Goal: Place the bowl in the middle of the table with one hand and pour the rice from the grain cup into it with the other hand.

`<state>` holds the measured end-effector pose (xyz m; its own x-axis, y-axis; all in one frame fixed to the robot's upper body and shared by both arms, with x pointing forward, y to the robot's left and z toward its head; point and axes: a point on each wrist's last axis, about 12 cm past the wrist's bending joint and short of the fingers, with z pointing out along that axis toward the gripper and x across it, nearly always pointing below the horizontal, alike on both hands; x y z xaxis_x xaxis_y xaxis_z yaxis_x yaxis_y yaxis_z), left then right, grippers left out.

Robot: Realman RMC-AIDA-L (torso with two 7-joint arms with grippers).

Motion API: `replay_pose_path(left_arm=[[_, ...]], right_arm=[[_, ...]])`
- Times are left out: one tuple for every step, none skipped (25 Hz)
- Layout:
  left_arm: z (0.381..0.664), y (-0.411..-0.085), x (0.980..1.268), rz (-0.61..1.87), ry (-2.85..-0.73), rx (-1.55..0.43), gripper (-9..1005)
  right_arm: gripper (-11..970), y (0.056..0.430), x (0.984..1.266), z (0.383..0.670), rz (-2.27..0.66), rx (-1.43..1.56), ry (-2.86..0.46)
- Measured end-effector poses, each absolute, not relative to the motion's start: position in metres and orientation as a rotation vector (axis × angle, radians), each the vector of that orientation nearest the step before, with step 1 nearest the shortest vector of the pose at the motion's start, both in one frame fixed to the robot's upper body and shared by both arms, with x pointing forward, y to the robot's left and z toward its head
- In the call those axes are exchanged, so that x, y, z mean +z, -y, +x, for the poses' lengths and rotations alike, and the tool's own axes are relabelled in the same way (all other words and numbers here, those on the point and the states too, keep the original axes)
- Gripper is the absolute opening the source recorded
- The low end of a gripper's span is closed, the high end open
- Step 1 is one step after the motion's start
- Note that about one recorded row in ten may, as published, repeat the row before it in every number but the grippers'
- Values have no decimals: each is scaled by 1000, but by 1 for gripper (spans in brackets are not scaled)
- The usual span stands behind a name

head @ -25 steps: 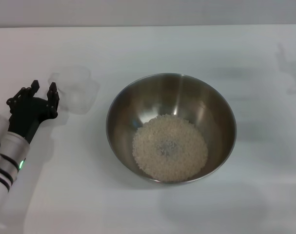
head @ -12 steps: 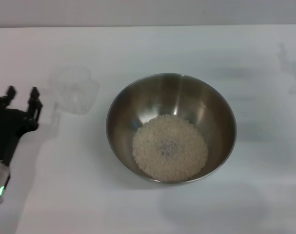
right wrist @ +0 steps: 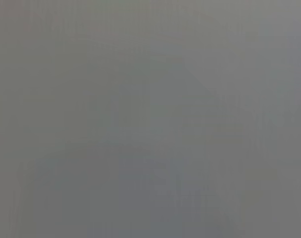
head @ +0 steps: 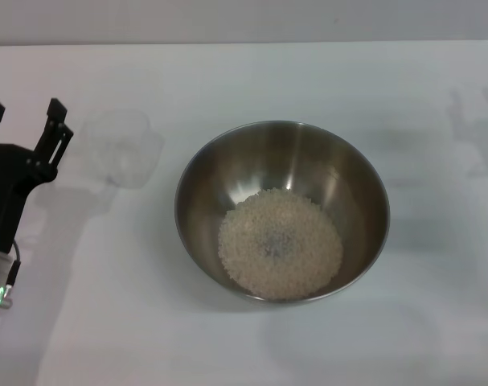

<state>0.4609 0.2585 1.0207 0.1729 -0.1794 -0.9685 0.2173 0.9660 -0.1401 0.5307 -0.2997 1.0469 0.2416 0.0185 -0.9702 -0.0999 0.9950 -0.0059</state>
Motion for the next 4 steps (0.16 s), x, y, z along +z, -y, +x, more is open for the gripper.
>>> replay_pose_path(left_arm=[[462, -258, 1022, 31, -1365, -286, 758], [464, -258, 1022, 25, -1360, -287, 758], [464, -259, 1023, 22, -1357, -285, 758], [465, -259, 1024, 18, -1353, -283, 758]], right_arm=[[551, 300, 1046, 529, -69, 80, -1328], [551, 301, 1045, 528, -67, 79, -1331], [551, 301, 1045, 527, -66, 78, -1333], [551, 301, 1044, 527, -65, 78, -1334]])
